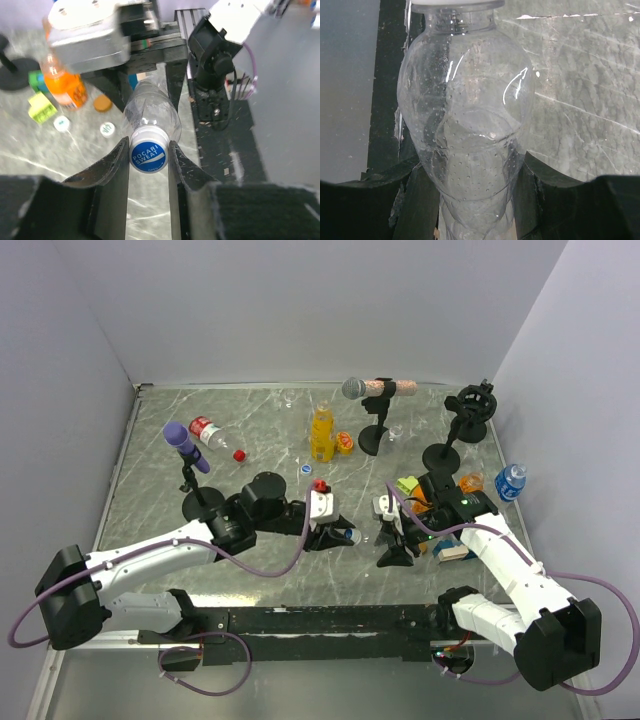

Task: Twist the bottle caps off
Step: Unscrew the bottle cap from the plastic bottle.

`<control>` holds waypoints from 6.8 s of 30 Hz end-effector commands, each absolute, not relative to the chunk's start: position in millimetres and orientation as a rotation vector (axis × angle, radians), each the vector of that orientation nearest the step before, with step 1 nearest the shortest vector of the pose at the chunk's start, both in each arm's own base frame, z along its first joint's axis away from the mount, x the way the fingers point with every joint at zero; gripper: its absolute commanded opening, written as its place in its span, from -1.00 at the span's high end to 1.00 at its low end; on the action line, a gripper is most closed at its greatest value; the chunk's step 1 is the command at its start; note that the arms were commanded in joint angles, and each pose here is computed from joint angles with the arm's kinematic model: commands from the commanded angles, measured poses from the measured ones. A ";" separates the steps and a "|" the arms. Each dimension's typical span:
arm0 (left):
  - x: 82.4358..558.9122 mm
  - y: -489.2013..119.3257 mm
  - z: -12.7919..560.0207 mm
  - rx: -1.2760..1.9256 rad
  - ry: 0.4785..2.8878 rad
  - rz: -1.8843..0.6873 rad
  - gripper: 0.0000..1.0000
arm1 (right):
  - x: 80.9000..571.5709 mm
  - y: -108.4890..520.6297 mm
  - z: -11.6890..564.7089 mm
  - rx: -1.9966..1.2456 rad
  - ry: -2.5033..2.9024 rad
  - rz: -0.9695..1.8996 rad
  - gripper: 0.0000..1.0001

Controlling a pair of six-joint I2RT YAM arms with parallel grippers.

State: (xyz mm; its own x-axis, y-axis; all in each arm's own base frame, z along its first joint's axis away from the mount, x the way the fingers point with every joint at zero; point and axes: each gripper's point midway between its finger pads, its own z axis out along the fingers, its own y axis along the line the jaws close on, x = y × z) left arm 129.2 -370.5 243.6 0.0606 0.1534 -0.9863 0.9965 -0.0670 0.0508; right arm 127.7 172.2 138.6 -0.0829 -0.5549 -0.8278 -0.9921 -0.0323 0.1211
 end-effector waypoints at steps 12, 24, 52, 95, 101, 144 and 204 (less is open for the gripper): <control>117.9 -378.1 310.9 0.440 2.135 -1.537 0.99 | 129.1 177.2 143.0 -1.653 1.620 1.005 0.62; 139.5 -357.6 303.5 0.511 2.056 -1.258 -0.69 | 129.8 176.5 141.5 -1.652 1.629 0.998 0.62; 113.0 -349.0 262.1 1.472 0.940 -0.912 -0.98 | 129.6 176.7 141.9 -1.656 1.622 0.995 0.62; 134.3 -378.9 271.4 1.124 1.513 -1.218 0.99 | 129.8 175.7 140.7 -1.658 1.628 0.987 0.62; 120.7 -387.7 256.1 0.718 2.105 -1.433 0.99 | 129.7 176.1 140.4 -1.657 1.629 0.994 0.62; 124.9 -364.9 265.8 1.401 0.968 -0.909 -0.81 | 129.7 175.9 136.4 -1.666 1.646 0.994 0.61; 117.1 -314.5 342.1 0.791 1.508 -1.152 -0.93 | 130.3 176.0 133.1 -1.671 1.662 0.999 0.61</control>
State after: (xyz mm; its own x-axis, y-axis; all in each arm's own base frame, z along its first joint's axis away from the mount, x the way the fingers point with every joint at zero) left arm 112.8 -333.8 311.5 -0.5194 0.0345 -0.8539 0.8019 0.3650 -0.4730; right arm 127.7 171.4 130.1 -0.0983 -0.5820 -0.8072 -0.9892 -0.0315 0.1432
